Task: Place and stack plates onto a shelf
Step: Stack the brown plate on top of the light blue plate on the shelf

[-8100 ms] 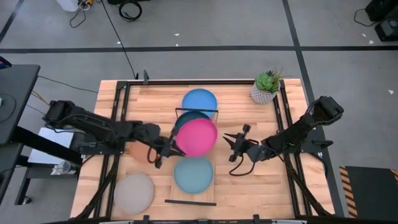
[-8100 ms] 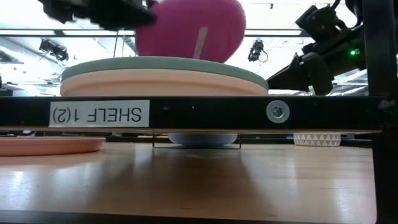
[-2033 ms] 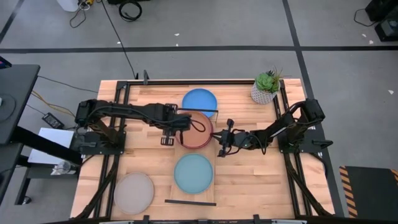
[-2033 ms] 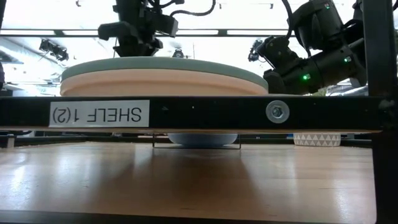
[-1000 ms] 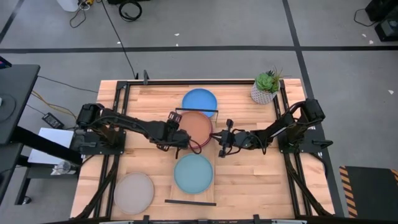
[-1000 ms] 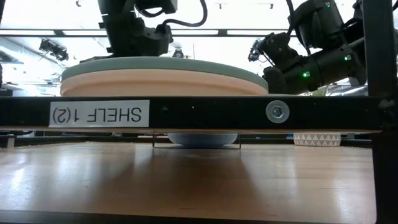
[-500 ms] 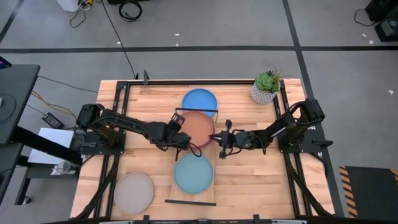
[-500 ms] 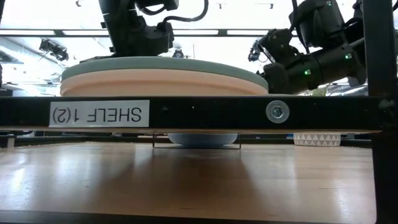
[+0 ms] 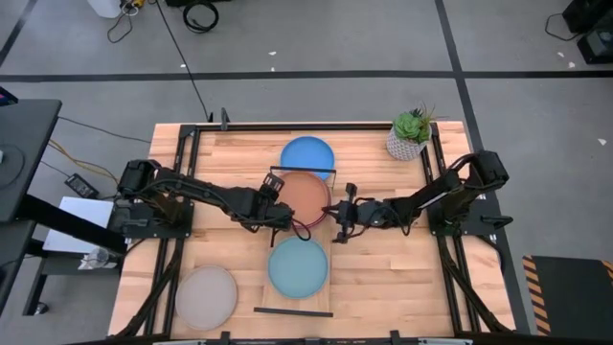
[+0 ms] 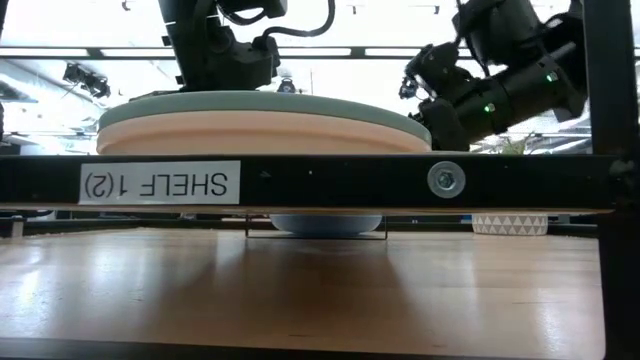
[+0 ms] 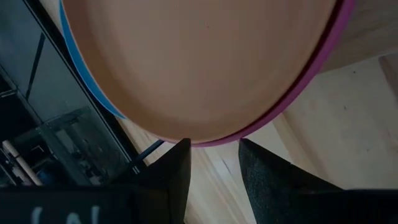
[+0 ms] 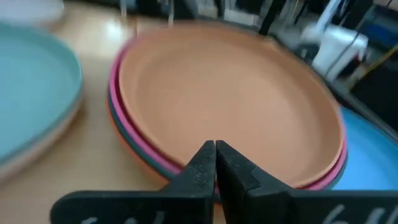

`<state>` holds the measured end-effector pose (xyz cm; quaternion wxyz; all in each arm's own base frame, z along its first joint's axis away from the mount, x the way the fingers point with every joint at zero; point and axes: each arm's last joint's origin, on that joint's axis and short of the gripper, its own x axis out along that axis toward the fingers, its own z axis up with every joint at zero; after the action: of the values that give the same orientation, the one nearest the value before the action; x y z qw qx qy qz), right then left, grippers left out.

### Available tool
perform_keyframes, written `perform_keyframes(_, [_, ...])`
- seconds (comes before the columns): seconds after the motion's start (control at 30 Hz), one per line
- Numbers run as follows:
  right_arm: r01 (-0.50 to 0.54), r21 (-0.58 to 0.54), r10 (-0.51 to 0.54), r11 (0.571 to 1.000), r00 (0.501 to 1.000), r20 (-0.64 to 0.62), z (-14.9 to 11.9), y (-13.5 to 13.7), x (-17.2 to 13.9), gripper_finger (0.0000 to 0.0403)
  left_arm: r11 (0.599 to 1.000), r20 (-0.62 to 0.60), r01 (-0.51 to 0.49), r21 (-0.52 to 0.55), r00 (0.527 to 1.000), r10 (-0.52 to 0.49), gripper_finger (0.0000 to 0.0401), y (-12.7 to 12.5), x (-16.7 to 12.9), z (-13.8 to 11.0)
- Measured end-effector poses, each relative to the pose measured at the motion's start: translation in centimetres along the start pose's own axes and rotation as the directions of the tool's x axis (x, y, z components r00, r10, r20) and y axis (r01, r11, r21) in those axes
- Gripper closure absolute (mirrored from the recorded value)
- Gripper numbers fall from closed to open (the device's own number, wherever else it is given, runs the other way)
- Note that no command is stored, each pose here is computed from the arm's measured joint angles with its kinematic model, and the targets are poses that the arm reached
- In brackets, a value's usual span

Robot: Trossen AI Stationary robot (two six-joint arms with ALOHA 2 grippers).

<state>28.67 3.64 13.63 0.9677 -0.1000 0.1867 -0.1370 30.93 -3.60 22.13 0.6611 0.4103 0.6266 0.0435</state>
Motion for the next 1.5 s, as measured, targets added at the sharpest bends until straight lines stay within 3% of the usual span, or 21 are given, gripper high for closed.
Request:
perform_keyframes(0.2, [0.000, -0.023, -0.005, 1.000, 0.978, -0.207, 2.3, -0.9, 1.3, 0.0396, 1.000, 0.003, -0.001, -0.006, 1.000, 0.001, 0.0259, 0.1, 0.1, 0.0])
perform_keyframes(0.37, [-0.069, -0.031, 0.058, 0.997, 0.965, -0.255, 4.4, -1.8, 2.4, 0.0391, 0.999, 0.012, 0.016, -0.042, 1.000, -0.016, 0.0259, 0.3, 0.2, 0.0])
perform_keyframes(0.5, [-0.110, -0.001, 0.105, 0.994, 0.950, -0.294, 4.1, -3.1, 3.4, 0.0392, 0.999, 0.020, 0.015, -0.048, 1.000, -0.014, 0.0259, 0.3, 0.2, 0.1])
perform_keyframes(0.73, [-0.138, 0.047, 0.146, 0.989, 0.943, -0.299, 3.3, -4.6, 4.5, 0.0392, 0.999, 0.034, 0.016, -0.047, 0.999, -0.015, 0.0259, 0.4, 0.2, 0.2])
perform_keyframes(0.9, [-0.196, 0.016, 0.195, 0.980, 0.957, -0.215, 3.2, -4.2, 5.6, 0.0392, 0.998, 0.053, 0.015, -0.061, 0.999, -0.012, 0.0259, 0.5, 0.2, 0.4])
perform_keyframes(1.13, [-0.185, 0.010, 0.184, 0.983, 0.972, -0.147, 2.7, -4.0, 6.8, 0.0392, 0.999, 0.029, -0.042, -0.018, 0.999, 0.042, 0.0259, 0.3, 0.0, 0.4])
perform_keyframes(1.3, [-0.174, -0.002, 0.170, 0.985, 0.969, -0.178, 3.4, -4.4, 5.9, 0.0392, 1.000, 0.030, -0.018, -0.011, 0.999, 0.018, 0.0259, 0.4, -0.3, 0.0])
perform_keyframes(1.4, [-0.169, -0.002, 0.165, 0.986, 0.965, -0.202, 4.5, -5.0, 4.7, 0.0392, 0.997, 0.050, 0.046, -0.060, 0.998, -0.043, 0.0259, 1.2, 0.0, -0.5])
perform_keyframes(1.5, [-0.159, -0.001, 0.153, 0.987, 0.956, -0.252, 5.0, -6.0, 4.2, 0.0392, 0.994, 0.052, 0.045, -0.096, 0.998, -0.040, 0.0259, 2.2, 0.2, -1.2])
